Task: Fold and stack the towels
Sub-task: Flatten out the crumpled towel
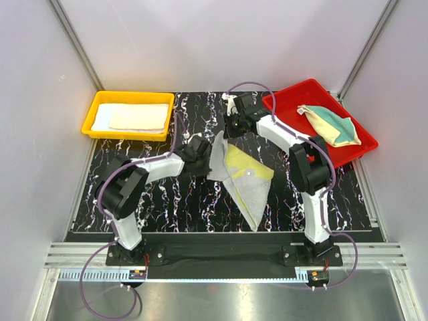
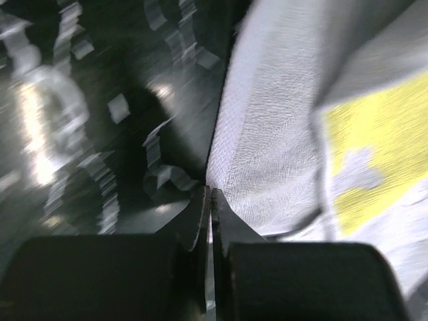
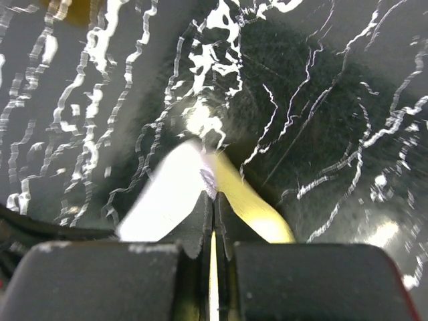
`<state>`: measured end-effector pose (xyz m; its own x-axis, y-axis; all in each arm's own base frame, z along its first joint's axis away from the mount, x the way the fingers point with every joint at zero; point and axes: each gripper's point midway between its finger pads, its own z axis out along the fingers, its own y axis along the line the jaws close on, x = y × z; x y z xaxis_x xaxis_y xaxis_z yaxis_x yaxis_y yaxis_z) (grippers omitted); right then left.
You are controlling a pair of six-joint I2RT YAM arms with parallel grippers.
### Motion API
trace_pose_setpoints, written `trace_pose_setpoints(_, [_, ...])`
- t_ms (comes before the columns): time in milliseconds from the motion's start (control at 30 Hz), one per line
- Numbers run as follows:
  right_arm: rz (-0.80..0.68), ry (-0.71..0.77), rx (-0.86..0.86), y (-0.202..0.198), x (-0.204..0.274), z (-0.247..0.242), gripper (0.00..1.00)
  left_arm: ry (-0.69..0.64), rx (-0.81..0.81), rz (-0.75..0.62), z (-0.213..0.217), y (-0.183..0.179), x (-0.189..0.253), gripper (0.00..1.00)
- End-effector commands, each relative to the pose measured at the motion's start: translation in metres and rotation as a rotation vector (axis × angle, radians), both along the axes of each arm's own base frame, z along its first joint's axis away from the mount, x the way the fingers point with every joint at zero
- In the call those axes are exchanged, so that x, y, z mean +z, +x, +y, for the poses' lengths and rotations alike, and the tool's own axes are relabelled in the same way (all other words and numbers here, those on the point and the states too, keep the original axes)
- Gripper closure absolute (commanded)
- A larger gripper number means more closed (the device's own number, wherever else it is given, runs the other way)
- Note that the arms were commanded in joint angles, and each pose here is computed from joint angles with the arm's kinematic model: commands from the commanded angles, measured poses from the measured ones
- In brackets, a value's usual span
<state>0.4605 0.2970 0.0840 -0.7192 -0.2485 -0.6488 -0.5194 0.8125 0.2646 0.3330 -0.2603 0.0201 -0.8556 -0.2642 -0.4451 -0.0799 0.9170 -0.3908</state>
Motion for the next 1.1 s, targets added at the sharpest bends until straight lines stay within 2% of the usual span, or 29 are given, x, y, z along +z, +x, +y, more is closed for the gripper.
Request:
trace_pose_setpoints(0, [-0.139,0.080,-0.016,-0.003,0.094,-0.004,1.00,0.218,-0.059,-0.044,0.046,-0.009,0.035,1.00])
trace_pose_setpoints(33, [-0.161,0.078,-0.034,-0.004,0.107,-0.008,1.00,0.207,-0.065,-0.107,0.043,0.006,0.065,1.00])
trace_pose_setpoints(133, [-0.249,0.099,-0.065,-0.016,0.164,-0.022,1.00,0.253,-0.110,-0.255,0.054,0.023,0.141,1.00])
trace_pose_setpoints(167, [-0.301,0.122,-0.070,-0.024,0.194,-0.027,1.00,0.287,-0.143,-0.292,0.060,0.020,0.164,1.00])
trace_pose_setpoints(233, [-0.363,0.131,-0.042,-0.038,0.223,-0.034,1.00,0.342,-0.126,-0.356,0.074,0.023,0.196,1.00])
trace_pose_setpoints(267, [-0.421,0.151,-0.044,-0.052,0.251,-0.043,1.00,0.357,-0.130,-0.410,0.081,0.021,0.226,1.00])
trace_pose_setpoints(367, [-0.531,0.186,-0.032,-0.085,0.299,-0.061,1.00,0.363,-0.141,-0.512,0.096,0.006,0.275,1.00])
trace_pose_setpoints(467, [-0.606,0.258,0.013,-0.127,0.335,-0.072,1.00,0.283,-0.241,-0.624,0.091,-0.023,0.317,1.00])
trace_pose_setpoints(600, [-0.673,0.371,0.152,-0.190,0.362,-0.076,1.00,0.212,-0.406,-0.772,0.080,-0.071,0.355,1.00])
trace_pose_setpoints(833, [-0.695,0.560,0.365,-0.293,0.383,-0.084,1.00,-0.018,-0.474,-0.936,0.086,-0.140,0.418,1.00])
trace_pose_setpoints(967, [-0.734,0.637,0.386,-0.313,0.401,-0.087,1.00,-0.124,-0.557,-0.952,0.075,-0.164,0.435,1.00])
trace_pose_setpoints(1067, [-0.751,0.656,0.362,-0.312,0.407,-0.089,1.00,-0.159,-0.562,-0.973,0.071,-0.166,0.443,1.00])
